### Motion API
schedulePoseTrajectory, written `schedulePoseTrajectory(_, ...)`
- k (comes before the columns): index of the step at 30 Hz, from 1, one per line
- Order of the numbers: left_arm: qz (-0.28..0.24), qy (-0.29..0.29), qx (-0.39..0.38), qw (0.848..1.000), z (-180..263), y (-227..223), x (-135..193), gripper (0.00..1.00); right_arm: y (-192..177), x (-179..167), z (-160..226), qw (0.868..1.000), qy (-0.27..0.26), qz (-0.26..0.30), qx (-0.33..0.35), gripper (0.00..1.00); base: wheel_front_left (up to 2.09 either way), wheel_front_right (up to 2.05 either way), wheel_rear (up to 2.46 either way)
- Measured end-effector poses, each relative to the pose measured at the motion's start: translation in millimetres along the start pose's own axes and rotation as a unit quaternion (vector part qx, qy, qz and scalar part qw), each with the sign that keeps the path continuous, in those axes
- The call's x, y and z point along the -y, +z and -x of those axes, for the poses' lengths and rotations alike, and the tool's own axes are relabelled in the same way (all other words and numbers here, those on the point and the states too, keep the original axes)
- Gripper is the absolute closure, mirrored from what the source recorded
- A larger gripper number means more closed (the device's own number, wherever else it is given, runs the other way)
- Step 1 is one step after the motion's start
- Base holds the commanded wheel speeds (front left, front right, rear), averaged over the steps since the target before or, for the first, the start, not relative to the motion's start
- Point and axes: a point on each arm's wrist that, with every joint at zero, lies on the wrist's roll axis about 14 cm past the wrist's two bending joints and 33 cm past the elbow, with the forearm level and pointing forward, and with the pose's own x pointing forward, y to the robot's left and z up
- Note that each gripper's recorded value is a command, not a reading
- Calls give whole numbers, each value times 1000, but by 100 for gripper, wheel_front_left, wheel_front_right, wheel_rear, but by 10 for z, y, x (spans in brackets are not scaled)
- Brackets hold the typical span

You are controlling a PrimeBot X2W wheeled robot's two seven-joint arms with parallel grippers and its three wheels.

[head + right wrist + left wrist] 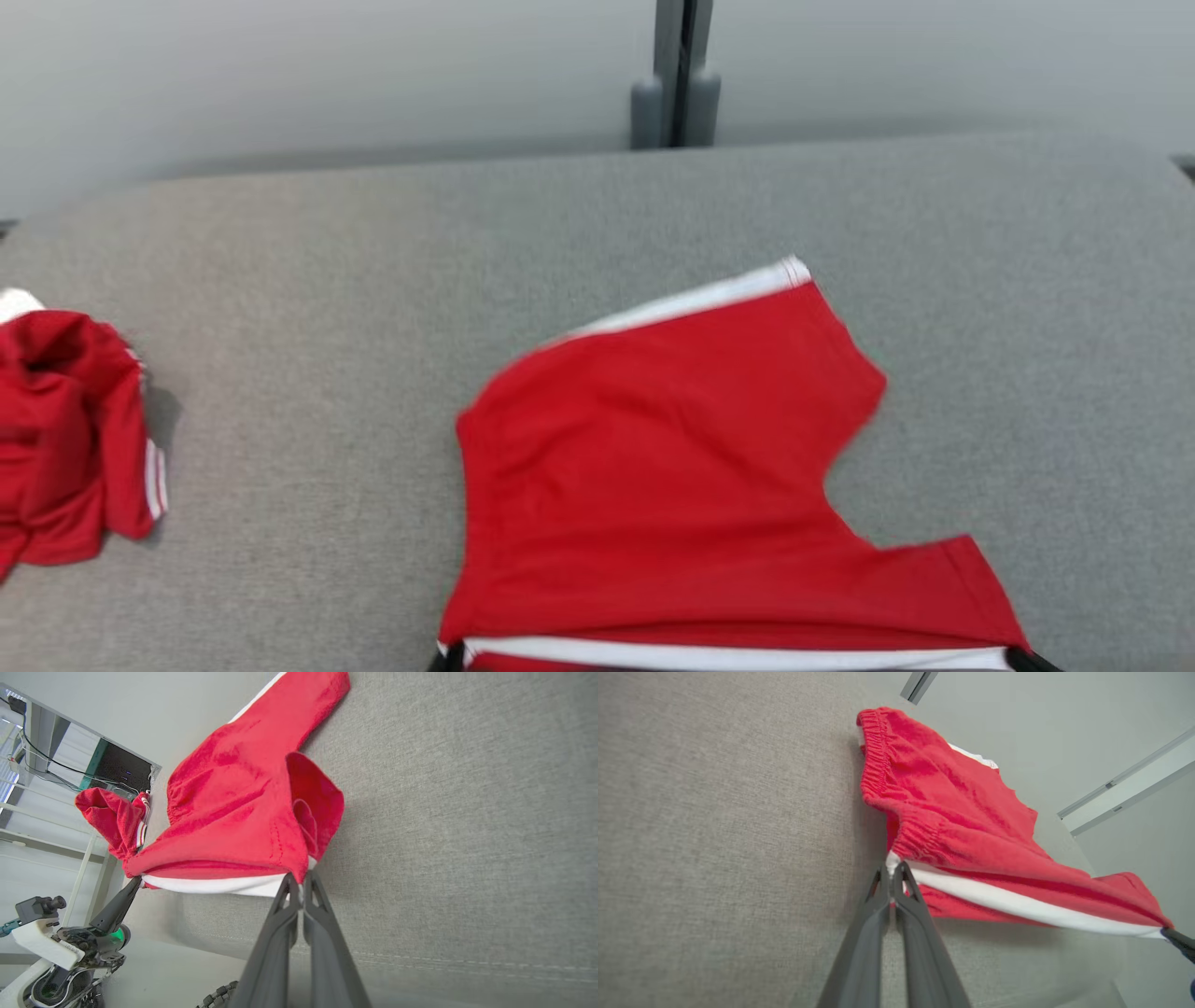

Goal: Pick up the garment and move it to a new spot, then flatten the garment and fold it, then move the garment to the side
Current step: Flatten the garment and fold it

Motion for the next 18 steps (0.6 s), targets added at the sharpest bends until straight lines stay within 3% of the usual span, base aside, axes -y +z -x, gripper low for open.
schedulePoseTrajectory(6,6,-20,2,1000,149,132,222,100,335,-187,5,999,33,-3,44,100,0,0,0)
schedulePoseTrajectory(12,-6,-77,12,997,-277,511,565,100,694,-311,-496,997,59,10,56,100,0,0,0)
schedulePoseTrajectory(18,-12,-90,13,996,-614,756,684,100,977,-418,-1056,995,75,35,50,100,0,0,0)
